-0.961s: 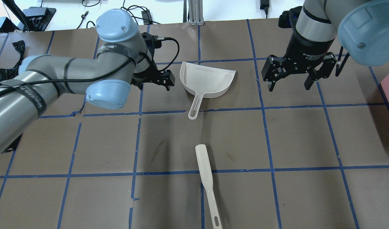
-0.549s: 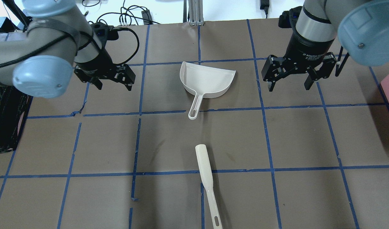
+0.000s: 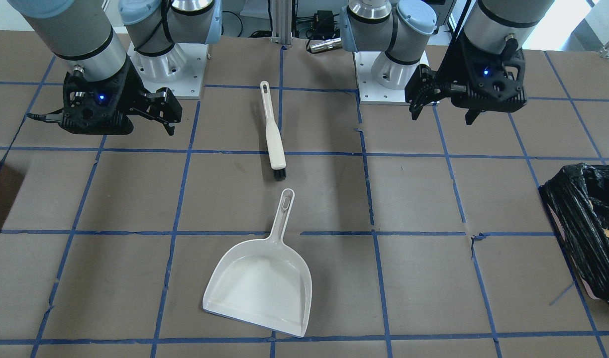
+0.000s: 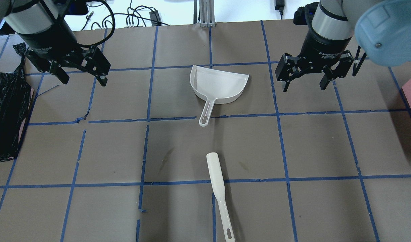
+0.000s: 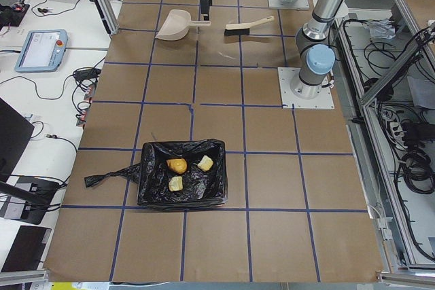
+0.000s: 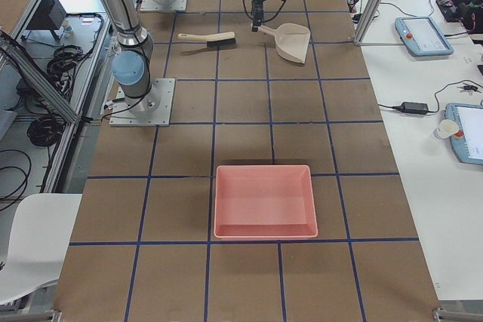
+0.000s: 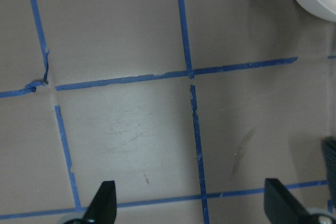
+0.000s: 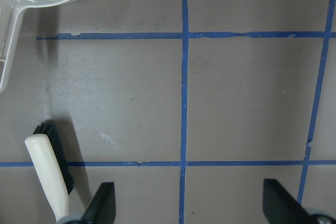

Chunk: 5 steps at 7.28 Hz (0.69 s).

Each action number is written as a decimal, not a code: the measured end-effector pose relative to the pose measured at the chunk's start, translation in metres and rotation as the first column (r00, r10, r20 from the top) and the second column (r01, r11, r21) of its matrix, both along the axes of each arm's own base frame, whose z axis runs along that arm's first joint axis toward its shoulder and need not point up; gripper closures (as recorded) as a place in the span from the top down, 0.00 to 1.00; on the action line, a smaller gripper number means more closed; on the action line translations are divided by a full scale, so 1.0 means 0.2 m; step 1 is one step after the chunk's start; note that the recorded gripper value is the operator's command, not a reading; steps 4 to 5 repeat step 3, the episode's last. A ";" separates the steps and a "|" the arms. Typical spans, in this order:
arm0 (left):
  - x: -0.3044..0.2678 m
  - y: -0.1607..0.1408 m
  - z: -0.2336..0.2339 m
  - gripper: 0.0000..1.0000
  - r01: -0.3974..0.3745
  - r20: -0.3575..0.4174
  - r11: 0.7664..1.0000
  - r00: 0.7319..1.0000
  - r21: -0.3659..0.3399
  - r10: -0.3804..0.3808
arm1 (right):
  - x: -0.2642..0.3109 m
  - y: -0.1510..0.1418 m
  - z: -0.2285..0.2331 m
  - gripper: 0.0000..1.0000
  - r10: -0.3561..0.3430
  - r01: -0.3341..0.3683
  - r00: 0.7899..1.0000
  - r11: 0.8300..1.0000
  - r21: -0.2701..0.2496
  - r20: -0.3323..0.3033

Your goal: Sweep and dump trash in nearest bin

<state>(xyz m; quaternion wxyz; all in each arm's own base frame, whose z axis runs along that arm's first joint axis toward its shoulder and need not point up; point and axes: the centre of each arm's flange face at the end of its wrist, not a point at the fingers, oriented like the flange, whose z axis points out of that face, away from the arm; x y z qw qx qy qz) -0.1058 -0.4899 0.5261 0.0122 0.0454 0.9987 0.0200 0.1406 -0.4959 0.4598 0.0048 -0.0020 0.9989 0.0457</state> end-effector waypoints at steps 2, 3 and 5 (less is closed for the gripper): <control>-0.05 0.02 0.04 1.00 -0.034 -0.001 0.999 0.999 -0.001 0.034 | 0.00 0.00 0.00 1.00 -0.005 0.005 1.000 1.000 -0.002 0.003; -0.06 0.03 0.04 1.00 -0.038 0.000 0.999 0.999 0.001 0.038 | 0.00 0.00 0.00 1.00 -0.006 0.006 1.000 1.000 -0.001 0.005; -0.06 0.03 0.04 1.00 -0.038 0.000 0.999 0.999 0.001 0.038 | 0.00 0.00 0.00 1.00 -0.006 0.006 1.000 1.000 -0.001 0.005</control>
